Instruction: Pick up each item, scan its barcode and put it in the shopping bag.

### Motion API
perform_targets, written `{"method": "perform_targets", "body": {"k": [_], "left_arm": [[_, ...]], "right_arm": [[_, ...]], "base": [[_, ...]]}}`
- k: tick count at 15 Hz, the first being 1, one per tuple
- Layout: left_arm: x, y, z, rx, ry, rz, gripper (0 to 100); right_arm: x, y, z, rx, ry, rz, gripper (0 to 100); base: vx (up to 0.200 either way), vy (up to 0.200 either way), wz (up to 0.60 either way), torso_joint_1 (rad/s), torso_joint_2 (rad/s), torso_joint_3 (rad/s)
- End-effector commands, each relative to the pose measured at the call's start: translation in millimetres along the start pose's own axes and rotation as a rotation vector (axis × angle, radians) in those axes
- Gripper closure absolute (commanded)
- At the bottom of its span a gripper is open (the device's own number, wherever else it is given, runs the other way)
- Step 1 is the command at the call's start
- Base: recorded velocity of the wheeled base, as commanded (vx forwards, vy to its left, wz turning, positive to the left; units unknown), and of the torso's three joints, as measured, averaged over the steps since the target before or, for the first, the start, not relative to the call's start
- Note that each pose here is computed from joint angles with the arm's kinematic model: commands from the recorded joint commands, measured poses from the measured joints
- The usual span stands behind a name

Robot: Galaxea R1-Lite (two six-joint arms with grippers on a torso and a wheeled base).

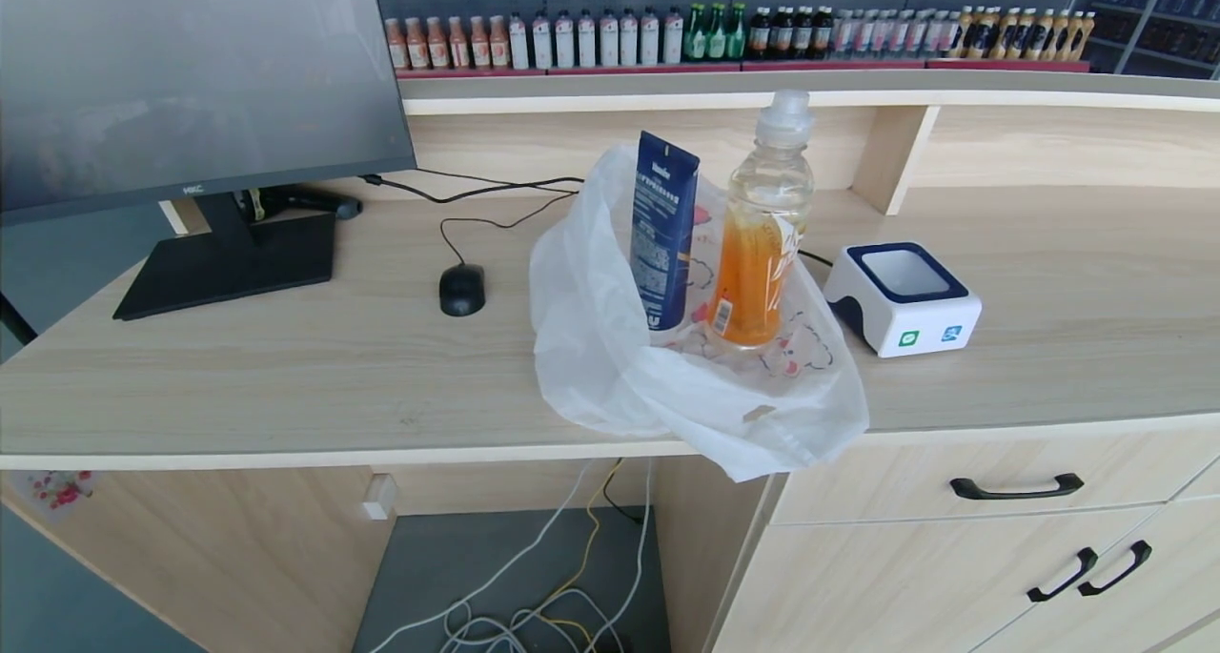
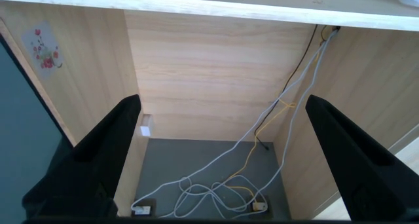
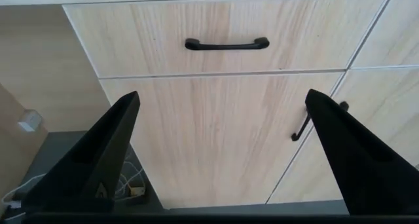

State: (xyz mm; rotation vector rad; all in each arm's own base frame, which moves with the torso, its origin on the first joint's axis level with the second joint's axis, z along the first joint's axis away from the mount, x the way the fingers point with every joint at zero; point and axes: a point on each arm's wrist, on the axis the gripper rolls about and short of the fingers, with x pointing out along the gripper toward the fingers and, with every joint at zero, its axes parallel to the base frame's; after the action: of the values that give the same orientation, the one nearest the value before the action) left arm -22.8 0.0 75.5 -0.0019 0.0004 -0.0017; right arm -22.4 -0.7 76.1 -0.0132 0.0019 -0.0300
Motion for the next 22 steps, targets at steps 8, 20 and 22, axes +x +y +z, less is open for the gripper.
{"method": "perform_targets", "body": {"k": [8,20,22], "left_arm": [[0.0,0.0,0.0,0.0,0.0,0.0,0],[0.0,0.0,0.0,-0.007,0.0,0.002,0],[0.0,0.0,0.0,-0.006,0.0,0.002,0]], "right_arm": [[-0.2,0.8,-0.2,-0.005,-0.002,0.039,0],[-0.3,0.8,-0.3,0.001,-0.004,0.038,0],[-0.3,0.7,-0.3,0.018,-0.003,0.033,0]], "base": [[-0.025,-0.025,0.0,0.003,0.0,0.001],[0.0,-0.2,0.0,0.002,0.0,0.003],[0.0,-0.2,0.0,-0.005,0.0,0.0]]}}
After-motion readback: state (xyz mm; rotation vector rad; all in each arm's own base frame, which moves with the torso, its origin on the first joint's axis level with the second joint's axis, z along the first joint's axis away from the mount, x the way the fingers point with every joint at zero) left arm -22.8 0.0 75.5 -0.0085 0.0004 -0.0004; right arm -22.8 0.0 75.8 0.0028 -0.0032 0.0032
